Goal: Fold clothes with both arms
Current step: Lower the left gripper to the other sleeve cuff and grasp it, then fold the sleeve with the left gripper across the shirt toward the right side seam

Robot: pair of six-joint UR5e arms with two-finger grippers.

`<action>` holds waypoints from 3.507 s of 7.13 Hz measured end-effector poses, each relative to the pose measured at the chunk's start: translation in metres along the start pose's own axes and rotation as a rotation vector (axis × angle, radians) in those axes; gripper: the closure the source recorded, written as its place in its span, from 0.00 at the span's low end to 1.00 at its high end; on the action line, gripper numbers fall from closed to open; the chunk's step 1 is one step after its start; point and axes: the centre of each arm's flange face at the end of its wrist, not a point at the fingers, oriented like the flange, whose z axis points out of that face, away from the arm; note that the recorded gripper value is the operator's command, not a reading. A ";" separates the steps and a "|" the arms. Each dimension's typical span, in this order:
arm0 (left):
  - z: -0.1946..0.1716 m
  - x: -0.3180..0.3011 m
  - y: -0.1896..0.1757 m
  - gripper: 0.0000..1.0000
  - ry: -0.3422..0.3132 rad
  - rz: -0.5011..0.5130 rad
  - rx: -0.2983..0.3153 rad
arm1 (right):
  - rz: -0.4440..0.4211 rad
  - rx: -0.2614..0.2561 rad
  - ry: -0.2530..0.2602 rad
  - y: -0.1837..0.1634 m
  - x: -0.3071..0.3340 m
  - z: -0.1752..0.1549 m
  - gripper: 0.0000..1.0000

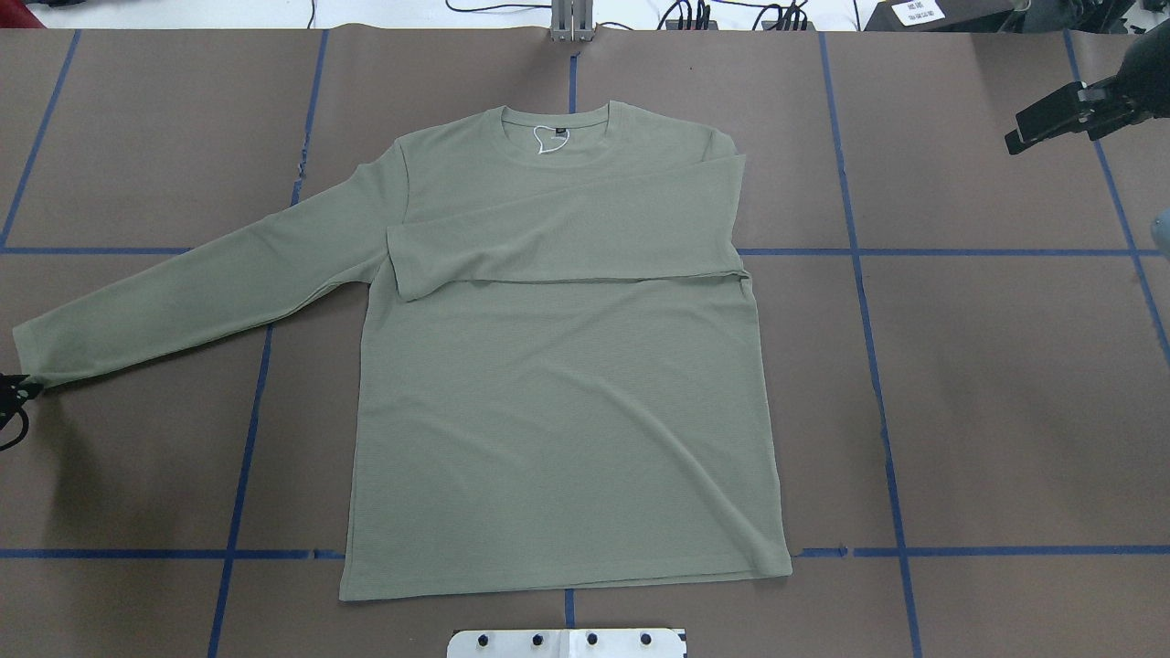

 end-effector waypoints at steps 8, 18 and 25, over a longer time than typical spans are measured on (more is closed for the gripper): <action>-0.079 0.017 -0.267 1.00 0.161 -0.067 0.301 | -0.081 -0.026 0.049 0.032 0.093 -0.013 0.00; -0.033 0.408 -0.624 0.49 0.303 -0.442 0.292 | -0.085 -0.060 0.051 0.065 0.146 -0.010 0.00; 0.003 0.467 -0.617 0.00 0.274 -0.360 0.181 | -0.126 -0.011 0.034 0.051 0.121 -0.012 0.00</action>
